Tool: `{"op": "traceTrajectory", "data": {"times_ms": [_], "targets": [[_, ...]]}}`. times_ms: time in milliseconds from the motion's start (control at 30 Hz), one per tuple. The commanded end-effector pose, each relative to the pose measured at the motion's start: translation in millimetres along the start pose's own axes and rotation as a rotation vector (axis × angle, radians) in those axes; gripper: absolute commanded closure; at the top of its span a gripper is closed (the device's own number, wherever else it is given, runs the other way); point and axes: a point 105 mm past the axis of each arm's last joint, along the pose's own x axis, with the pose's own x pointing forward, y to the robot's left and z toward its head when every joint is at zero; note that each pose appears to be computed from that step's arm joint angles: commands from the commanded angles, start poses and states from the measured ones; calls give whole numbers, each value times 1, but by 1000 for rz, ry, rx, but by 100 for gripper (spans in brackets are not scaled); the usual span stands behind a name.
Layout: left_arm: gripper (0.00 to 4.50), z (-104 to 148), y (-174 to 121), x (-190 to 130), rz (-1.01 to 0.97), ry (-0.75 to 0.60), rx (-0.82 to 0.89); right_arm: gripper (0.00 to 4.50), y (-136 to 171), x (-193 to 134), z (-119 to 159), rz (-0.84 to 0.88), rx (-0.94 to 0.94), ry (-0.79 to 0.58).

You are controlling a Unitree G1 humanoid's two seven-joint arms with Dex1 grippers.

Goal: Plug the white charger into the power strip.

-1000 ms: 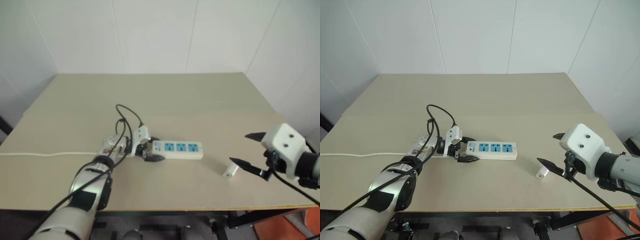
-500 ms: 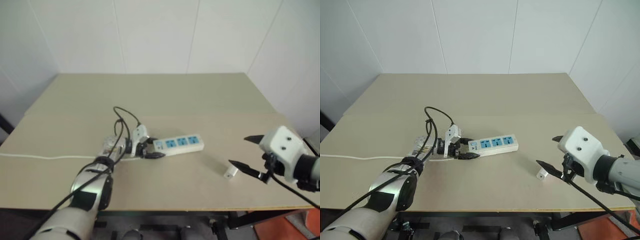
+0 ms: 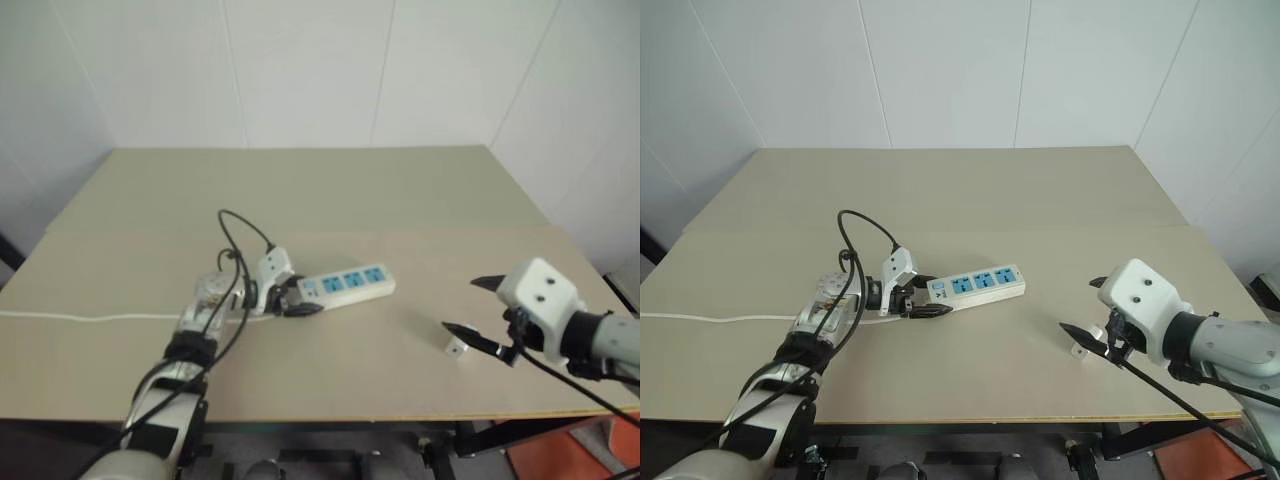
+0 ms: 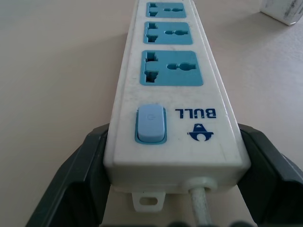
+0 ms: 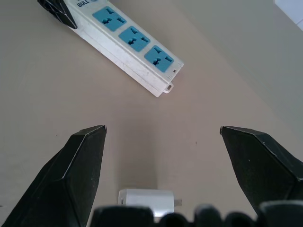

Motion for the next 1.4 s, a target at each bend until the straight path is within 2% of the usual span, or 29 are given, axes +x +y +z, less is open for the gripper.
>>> {"op": "traceTrajectory", "data": {"times_ms": [33,233,300,367,533,600,667,767,833,1000,1400], "targets": [[122,10,-12,-3,60,6,-26,0,-3,2,6,-17,-46,-28],[122,7,-26,-3,113,-18,-58,0,-4,7,5,-9,-52,-35],[49,2,-28,-3,119,-62,-40,0,-4,9,5,-7,-54,-38],[1,3,-29,-4,117,-118,-12,0,-4,10,5,-7,-57,-37],[1,15,-18,-9,174,-243,62,0,-3,8,3,-11,-61,-32],[1,28,-16,-16,175,-355,62,0,-3,8,3,-14,-60,-34],[1,36,-15,-24,145,-434,46,0,-3,7,3,-21,-60,-35],[1,34,-18,-32,56,-435,38,0,-3,6,2,-23,-63,-31],[1,37,-19,-41,-3,-517,10,0,-2,6,0,-24,-67,-26],[1,29,-12,-52,-33,-475,5,0,-4,5,-1,-31,-75,-18],[1,-1,-10,-45,2,-459,17,0,-3,7,-1,-40,-82,-22]]}}
